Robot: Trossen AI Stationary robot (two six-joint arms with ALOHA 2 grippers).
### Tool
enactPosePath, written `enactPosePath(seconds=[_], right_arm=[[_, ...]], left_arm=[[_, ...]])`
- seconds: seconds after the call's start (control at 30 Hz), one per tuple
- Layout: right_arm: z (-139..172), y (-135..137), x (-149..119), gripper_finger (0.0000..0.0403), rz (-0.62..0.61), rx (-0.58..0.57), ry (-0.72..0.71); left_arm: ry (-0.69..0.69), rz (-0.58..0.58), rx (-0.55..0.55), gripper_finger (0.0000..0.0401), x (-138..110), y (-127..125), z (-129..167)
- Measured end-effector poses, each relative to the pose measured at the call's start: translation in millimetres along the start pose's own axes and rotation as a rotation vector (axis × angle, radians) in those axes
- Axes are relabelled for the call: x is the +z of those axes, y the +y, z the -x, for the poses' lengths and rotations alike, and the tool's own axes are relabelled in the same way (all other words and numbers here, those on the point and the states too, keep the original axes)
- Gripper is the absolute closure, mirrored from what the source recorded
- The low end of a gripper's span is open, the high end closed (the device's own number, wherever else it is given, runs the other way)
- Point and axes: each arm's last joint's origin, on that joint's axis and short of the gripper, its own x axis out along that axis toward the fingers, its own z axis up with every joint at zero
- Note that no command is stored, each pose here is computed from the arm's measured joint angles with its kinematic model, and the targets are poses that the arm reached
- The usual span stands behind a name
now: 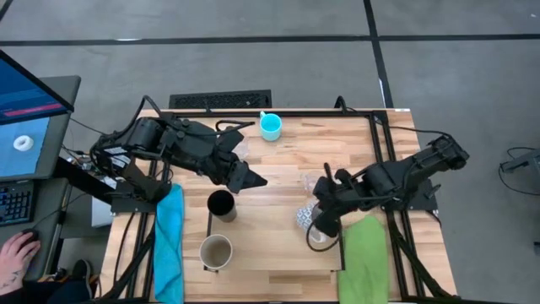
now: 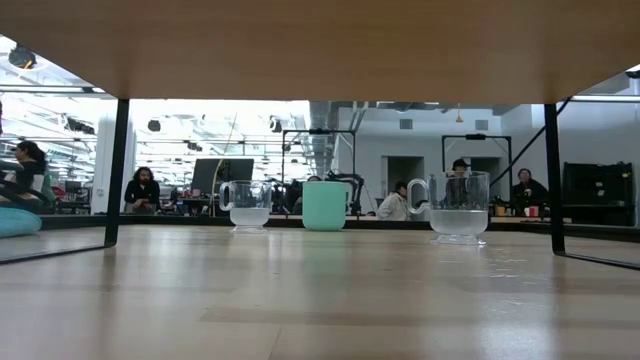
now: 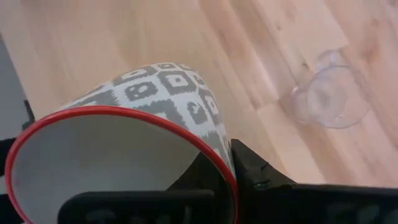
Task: Stack small to large cups/mugs on shelf
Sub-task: Put the gray patterned mug on the shelf
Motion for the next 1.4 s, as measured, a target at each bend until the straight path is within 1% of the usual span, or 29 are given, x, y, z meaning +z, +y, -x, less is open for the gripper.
enactPosePath(seconds=[0.13,0.23,0.5,0.63,0.7,1.03,1.17,1.4], right_arm=[[-3.8,0.4,2.4,0.0376,0.005,-0.014,0.052],[-5.6,0.6,2.8,0.0376,0.013,-0.047,0.088],[-3.9,4.3,8.4,0.0376,0.045,-0.049,0.096],[-3.5,4.2,8.6,0.0349,0.044,-0.049,0.096],[-3.1,4.4,8.8,0.0342,0.045,-0.047,0.094],[-3.1,5.1,9.1,0.0341,0.069,-0.034,0.096],[-3.1,5.6,9.5,0.0323,0.073,-0.027,0.092],[-4.0,6.8,15.9,0.0276,0.079,0.012,0.054]], left_arm=[[0.0,0.0,0.003,0.0208,-0.1,0.3,-0.4],[-0.003,0.0,0.001,0.0208,0.1,0.0,-0.4],[-0.007,0.001,-0.002,0.0208,0.3,-0.3,-0.4],[-0.007,0.001,-0.002,0.0208,0.3,-0.4,-0.4],[-0.007,0.0,-0.002,0.0208,0.3,-0.4,-0.4],[-0.007,0.002,-0.002,0.0208,0.3,-0.4,-0.4],[-0.007,0.007,-0.002,0.0208,0.3,-0.4,-0.4],[-0.007,0.008,-0.002,0.0208,0.3,-0.4,-0.5]])
